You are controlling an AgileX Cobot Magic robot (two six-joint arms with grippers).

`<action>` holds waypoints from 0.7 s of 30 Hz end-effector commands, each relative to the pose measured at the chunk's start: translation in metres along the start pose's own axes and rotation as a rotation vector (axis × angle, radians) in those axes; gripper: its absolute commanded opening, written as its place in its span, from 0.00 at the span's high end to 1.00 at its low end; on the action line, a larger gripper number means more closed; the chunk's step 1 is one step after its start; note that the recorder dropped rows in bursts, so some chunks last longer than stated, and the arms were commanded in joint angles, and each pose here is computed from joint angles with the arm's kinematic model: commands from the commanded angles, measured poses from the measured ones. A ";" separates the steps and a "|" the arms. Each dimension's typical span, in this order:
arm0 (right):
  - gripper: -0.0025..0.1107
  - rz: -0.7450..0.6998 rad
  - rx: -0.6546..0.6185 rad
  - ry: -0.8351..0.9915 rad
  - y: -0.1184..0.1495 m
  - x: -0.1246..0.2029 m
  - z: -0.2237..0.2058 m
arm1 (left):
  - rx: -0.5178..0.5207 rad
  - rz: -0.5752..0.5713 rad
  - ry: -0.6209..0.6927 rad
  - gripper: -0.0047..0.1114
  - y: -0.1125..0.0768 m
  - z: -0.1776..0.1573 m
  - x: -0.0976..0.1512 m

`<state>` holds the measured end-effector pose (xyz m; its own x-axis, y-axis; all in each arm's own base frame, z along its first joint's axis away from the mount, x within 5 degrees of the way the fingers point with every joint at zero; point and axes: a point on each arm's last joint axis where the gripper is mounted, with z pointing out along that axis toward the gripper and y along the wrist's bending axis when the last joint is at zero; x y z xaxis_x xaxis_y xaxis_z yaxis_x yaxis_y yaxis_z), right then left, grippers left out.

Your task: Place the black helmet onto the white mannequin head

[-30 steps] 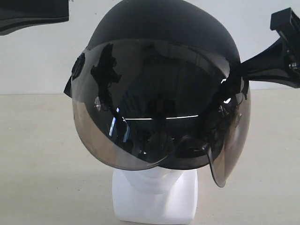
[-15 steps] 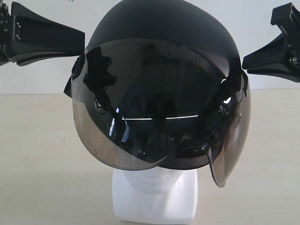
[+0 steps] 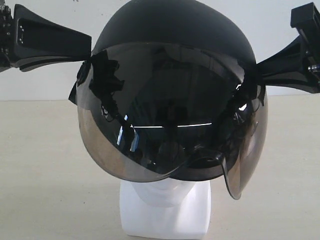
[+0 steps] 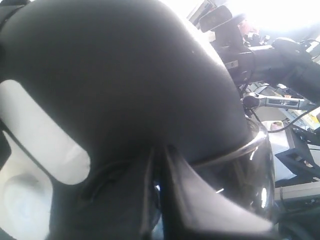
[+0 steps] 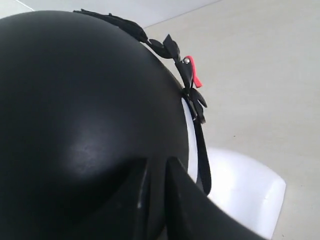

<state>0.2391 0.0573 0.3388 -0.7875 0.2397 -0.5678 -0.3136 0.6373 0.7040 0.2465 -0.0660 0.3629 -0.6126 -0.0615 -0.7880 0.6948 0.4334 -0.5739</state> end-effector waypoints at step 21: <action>0.87 -0.087 -0.107 -0.019 0.053 -0.004 0.004 | 0.003 -0.051 0.019 0.92 0.006 0.003 0.013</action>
<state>0.2351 0.0888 0.3846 -0.7027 0.2800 -0.6541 -0.4393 0.5524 0.7084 0.2409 -0.0666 0.3539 -0.6458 -0.0639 -0.7608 0.6809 0.4027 -0.6117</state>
